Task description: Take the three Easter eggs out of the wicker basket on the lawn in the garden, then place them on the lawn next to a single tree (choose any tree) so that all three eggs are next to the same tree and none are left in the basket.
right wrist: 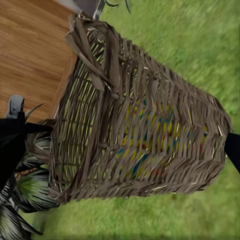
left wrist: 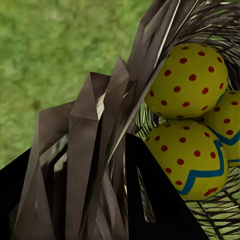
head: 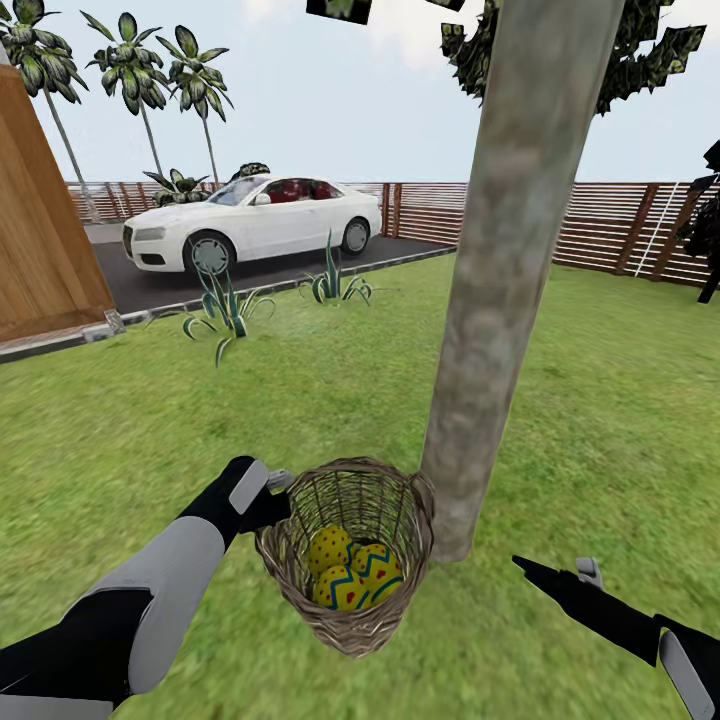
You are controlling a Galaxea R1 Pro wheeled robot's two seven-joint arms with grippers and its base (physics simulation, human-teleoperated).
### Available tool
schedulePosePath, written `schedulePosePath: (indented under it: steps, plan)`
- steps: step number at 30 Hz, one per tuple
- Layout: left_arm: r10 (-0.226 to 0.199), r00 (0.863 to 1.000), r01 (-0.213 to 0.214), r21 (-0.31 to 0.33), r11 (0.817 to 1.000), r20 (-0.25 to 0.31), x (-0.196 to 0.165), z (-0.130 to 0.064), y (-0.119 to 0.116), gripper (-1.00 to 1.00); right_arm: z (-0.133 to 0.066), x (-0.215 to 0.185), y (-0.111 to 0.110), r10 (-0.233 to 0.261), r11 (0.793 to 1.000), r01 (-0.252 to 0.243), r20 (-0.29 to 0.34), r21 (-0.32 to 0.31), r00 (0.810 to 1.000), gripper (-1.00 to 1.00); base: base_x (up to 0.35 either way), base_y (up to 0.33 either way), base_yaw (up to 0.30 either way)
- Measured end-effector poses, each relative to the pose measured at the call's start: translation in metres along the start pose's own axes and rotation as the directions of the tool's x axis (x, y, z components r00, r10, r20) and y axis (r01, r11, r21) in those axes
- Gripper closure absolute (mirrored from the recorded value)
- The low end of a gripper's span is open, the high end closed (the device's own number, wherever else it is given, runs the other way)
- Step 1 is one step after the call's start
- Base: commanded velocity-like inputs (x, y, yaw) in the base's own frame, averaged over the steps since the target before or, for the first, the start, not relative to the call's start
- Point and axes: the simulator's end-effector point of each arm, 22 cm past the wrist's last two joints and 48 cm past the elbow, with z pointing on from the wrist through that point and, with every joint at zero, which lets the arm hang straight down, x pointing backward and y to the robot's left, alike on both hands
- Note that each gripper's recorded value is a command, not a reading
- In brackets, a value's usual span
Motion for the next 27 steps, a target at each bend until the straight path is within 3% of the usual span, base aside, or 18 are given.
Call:
schedulePosePath:
  steps: [27]
  plan:
    - [-0.006,1.0,0.006,-0.008,1.0,0.005,0.005,0.038,0.01,1.0,0.013,0.016,-0.034,-0.001,1.0,0.001,0.001,0.0,1.0,-1.0,0.0,0.0,0.0]
